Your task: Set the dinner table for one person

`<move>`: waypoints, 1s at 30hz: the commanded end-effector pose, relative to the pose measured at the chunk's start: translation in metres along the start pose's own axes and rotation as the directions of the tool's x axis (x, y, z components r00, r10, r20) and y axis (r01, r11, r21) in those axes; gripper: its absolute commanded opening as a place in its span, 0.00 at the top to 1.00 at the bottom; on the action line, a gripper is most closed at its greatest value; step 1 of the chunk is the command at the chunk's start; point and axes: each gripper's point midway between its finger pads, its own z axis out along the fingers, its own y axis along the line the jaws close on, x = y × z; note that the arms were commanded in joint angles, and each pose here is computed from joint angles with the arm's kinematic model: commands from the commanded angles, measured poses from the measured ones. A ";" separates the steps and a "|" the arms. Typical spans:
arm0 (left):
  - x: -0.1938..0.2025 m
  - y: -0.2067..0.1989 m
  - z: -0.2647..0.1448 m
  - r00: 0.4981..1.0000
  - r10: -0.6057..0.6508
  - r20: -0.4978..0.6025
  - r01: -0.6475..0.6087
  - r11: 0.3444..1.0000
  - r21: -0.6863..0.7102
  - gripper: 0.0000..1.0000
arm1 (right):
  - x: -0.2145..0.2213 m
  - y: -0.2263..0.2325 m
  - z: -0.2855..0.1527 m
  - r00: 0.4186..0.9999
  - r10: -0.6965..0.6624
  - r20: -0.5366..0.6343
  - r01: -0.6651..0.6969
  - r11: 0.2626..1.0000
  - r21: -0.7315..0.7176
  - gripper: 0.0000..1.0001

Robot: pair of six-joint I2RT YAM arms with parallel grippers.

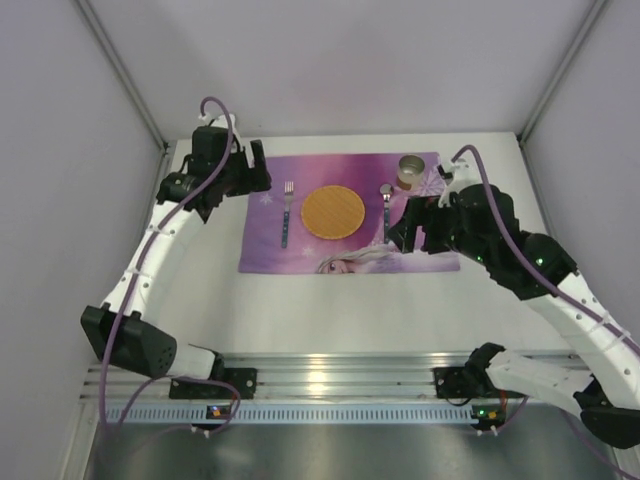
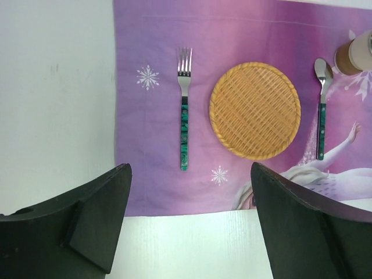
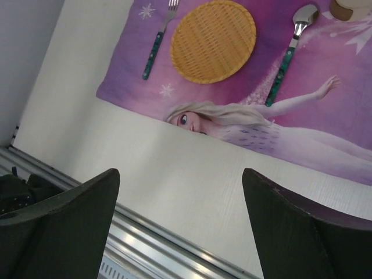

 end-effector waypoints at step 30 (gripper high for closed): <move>-0.007 0.020 -0.147 0.984 -0.016 0.179 0.017 1.000 -0.005 0.01 | 0.034 0.022 -0.001 0.999 0.025 0.048 -0.014 0.976 -0.217 0.00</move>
